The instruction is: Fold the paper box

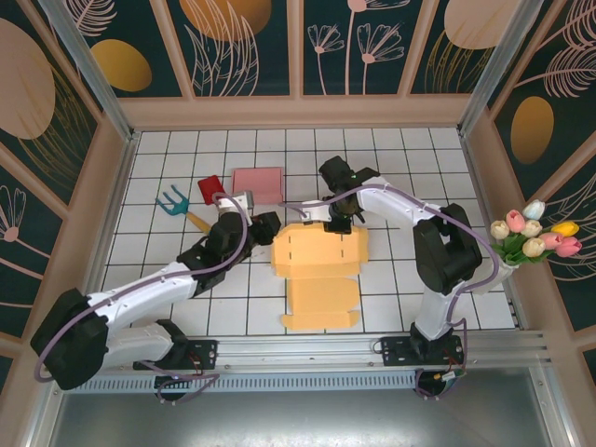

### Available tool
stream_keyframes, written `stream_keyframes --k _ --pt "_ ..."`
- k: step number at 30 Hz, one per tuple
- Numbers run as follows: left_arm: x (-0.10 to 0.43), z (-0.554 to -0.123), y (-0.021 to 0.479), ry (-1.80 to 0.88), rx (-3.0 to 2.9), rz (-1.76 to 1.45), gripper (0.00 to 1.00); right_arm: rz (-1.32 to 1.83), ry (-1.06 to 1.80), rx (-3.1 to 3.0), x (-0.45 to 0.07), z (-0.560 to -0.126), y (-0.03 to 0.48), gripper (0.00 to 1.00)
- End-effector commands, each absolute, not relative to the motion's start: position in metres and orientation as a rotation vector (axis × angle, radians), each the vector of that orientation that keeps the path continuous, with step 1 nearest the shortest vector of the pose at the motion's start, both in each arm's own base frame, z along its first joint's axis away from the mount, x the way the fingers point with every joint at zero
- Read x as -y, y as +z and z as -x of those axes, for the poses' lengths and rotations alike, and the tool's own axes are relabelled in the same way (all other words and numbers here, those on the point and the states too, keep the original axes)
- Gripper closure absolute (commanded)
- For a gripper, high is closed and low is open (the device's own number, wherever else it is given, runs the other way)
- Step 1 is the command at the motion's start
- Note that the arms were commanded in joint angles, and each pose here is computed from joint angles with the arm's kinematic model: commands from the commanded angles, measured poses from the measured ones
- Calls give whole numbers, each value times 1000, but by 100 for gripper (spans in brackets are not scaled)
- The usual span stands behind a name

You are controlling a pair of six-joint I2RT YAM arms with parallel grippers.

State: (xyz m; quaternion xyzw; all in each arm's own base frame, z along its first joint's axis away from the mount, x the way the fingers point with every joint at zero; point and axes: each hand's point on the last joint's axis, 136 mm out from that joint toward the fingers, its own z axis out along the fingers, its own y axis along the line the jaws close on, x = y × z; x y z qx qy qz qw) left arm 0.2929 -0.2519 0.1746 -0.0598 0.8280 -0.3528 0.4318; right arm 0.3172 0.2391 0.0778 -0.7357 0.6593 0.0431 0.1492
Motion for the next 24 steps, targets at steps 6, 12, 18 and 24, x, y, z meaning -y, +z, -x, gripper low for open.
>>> stream_keyframes --k 6,12,18,24 --pt "280 -284 162 -938 -2098 189 71 2076 144 -1854 -233 -314 89 100" --pt "270 -285 140 -881 -2110 225 71 2051 153 -1819 -236 -313 100 100" --pt "270 -290 124 -832 -2140 247 76 2036 122 -1789 -234 -311 107 100" --pt "237 -298 116 -698 -2105 348 77 2037 104 -1768 -235 -308 111 100"
